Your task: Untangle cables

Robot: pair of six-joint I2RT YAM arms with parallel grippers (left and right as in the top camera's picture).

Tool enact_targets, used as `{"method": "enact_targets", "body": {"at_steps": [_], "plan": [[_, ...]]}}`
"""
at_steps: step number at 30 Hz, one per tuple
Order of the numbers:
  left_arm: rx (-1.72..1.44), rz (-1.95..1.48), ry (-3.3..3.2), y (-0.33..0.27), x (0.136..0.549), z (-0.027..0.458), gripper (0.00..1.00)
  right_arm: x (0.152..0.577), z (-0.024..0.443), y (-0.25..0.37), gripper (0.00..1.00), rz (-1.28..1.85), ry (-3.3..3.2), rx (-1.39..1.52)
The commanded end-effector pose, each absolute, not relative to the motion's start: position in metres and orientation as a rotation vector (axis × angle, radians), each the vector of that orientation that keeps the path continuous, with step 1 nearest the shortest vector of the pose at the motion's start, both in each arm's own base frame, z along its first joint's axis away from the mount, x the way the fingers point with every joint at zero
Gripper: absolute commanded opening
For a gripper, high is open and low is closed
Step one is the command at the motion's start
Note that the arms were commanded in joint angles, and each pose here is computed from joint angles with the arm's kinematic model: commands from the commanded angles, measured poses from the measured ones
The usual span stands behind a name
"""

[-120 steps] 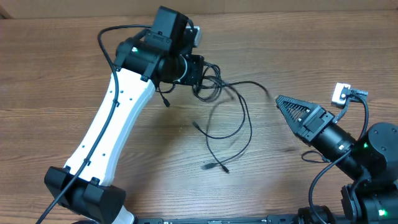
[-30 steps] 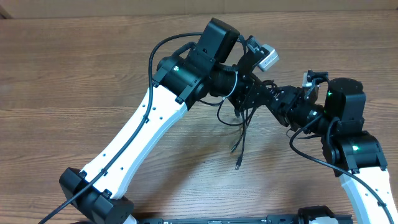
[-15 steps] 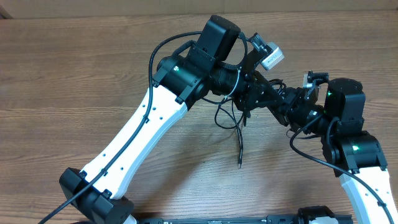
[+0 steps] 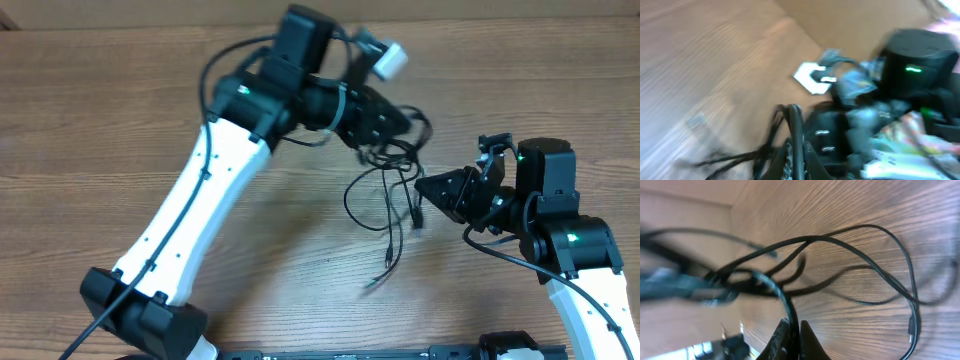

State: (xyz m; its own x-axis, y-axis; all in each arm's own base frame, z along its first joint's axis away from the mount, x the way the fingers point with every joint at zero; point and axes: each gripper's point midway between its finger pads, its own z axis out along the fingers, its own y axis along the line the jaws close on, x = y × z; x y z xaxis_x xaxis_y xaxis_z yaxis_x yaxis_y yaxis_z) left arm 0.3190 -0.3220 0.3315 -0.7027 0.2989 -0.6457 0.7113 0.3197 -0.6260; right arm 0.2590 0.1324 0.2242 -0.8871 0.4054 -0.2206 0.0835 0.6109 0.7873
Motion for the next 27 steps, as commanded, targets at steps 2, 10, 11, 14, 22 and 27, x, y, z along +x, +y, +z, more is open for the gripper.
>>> {"method": "enact_targets", "body": {"at_steps": [2,10,11,14,22,27], "plan": [[0.725,-1.141,2.274,-0.285,0.356,0.318,0.04,0.250,0.233,0.144,0.04,1.197,2.425,0.082],[0.734,-1.210,2.288,-0.284,0.347,0.319,0.04,0.254,0.228,0.138,1.00,1.150,2.441,0.142],[0.733,-1.216,2.295,-0.284,0.346,0.318,0.04,0.256,0.225,0.135,1.00,1.131,2.455,0.196],[0.744,-1.270,2.303,-0.286,0.337,0.320,0.04,0.255,0.220,0.131,1.00,1.108,2.477,0.253],[1.066,-1.871,1.836,-0.306,0.280,0.398,0.04,0.263,0.249,0.148,1.00,1.247,2.342,0.091],[1.061,-1.927,1.843,-0.304,0.274,0.400,0.04,0.279,0.268,0.148,1.00,1.162,2.200,-0.095]]}}
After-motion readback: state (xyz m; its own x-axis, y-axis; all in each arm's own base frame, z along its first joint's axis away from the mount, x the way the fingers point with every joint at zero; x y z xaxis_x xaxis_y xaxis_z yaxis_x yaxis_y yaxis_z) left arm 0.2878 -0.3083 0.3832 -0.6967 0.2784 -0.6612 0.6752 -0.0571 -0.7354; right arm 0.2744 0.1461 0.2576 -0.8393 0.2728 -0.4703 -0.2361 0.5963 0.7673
